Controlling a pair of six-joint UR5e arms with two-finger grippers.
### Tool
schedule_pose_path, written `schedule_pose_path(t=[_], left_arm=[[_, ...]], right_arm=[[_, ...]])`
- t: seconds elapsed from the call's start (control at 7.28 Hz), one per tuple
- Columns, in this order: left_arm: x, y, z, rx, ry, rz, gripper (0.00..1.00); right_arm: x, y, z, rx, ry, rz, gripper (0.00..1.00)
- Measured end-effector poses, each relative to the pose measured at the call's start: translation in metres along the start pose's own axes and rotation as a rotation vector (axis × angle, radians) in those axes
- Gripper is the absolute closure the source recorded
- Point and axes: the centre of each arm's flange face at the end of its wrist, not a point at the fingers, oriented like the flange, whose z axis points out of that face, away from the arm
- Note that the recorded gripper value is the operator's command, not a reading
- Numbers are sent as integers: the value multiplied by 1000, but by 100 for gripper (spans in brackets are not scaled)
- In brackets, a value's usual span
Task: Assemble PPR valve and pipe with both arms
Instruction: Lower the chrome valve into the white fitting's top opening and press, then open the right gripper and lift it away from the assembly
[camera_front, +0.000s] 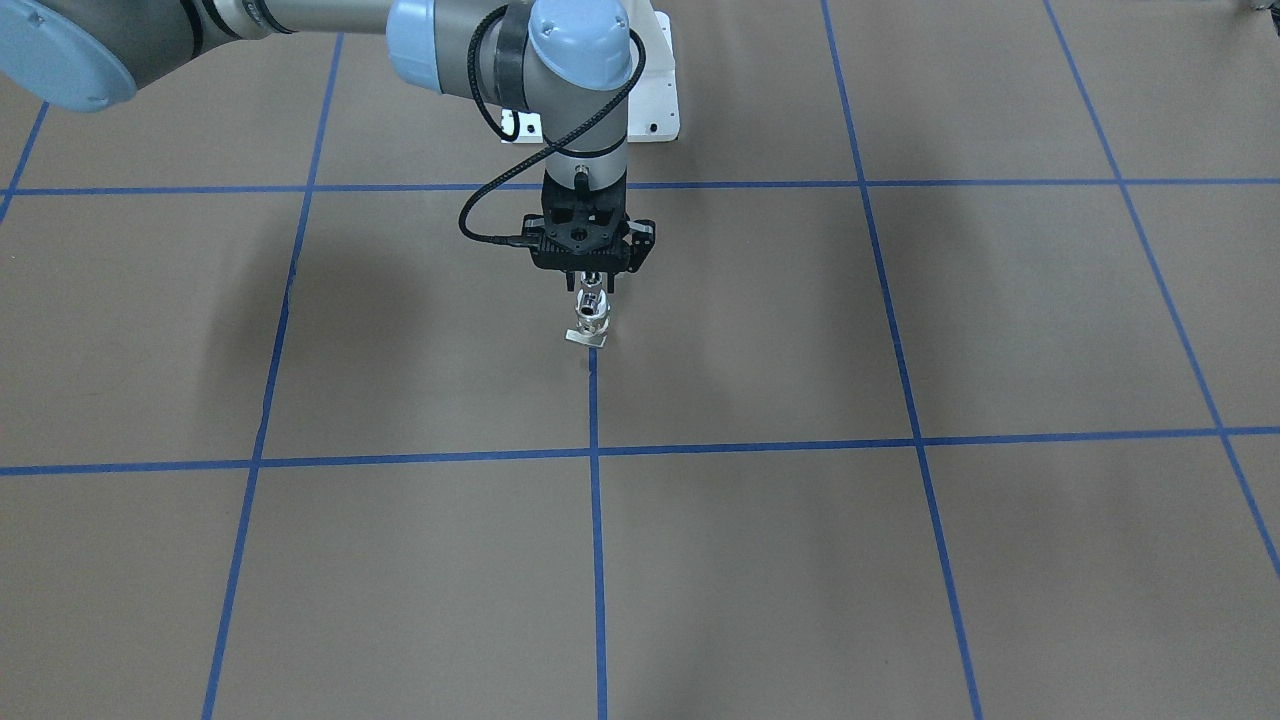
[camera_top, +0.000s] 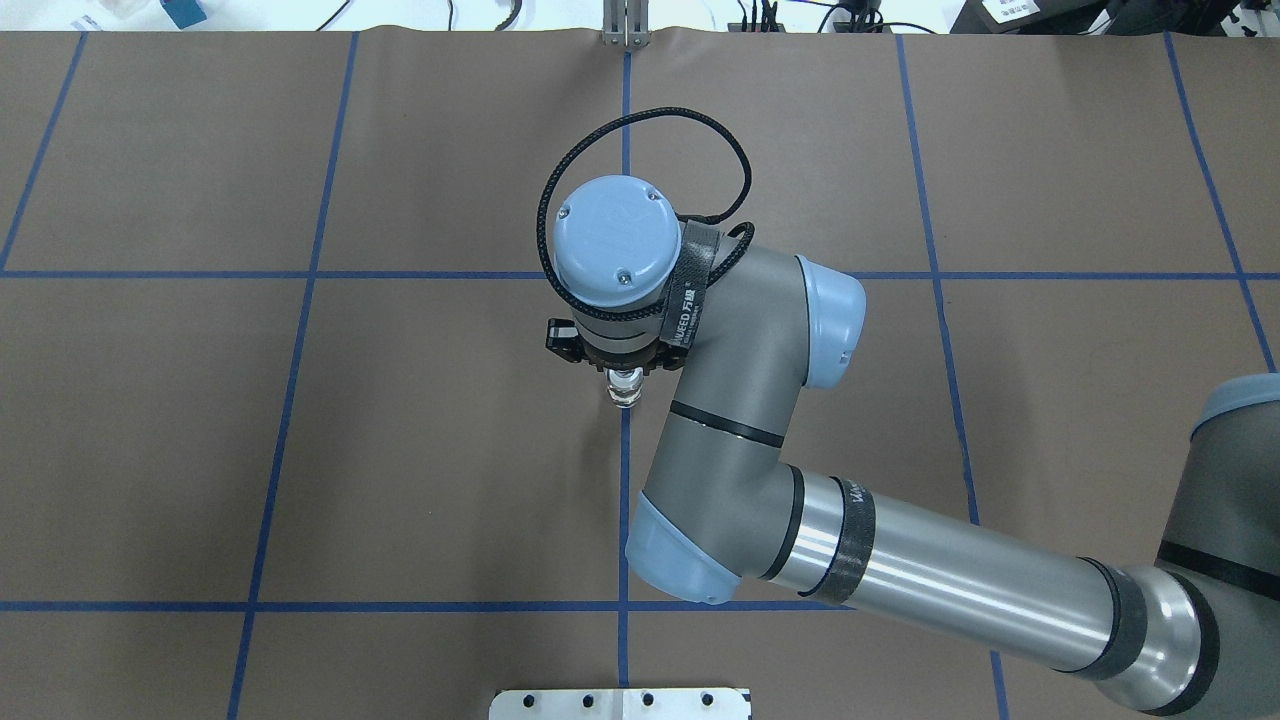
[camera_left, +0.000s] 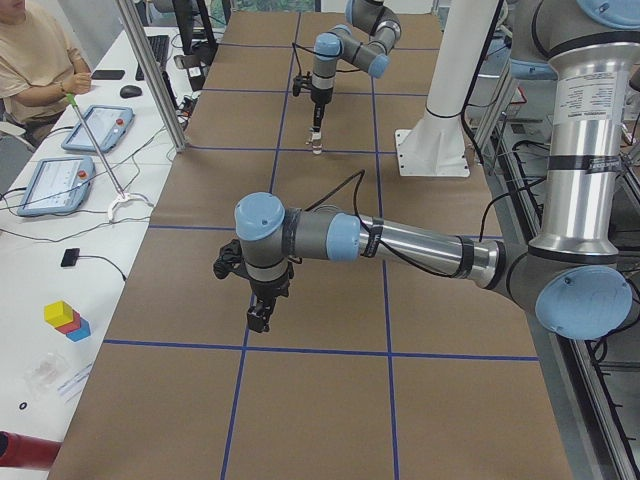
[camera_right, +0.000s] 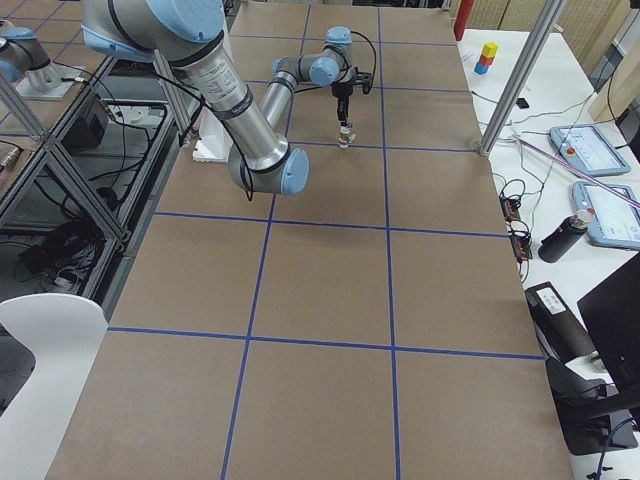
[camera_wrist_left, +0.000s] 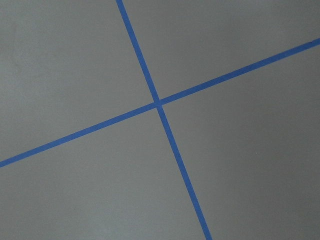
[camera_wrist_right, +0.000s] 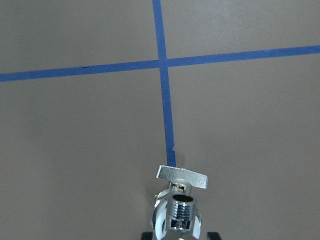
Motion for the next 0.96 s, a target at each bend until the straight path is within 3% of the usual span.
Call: schedule_pose_path(t=[0.14, 0.27, 0.69, 0.96], left_arm=[[0, 0, 0, 0, 0, 0, 0], [0, 0, 0, 0, 0, 0, 0], [0, -1, 0, 1, 0, 1, 0], [0, 0, 0, 0, 0, 0, 0]], right_arm=[[0, 0, 0, 0, -1, 0, 9], [0, 0, -1, 3, -2, -2, 0], [2, -17, -31, 53, -39, -17, 0], [39, -62, -58, 52, -61, -28, 0]])
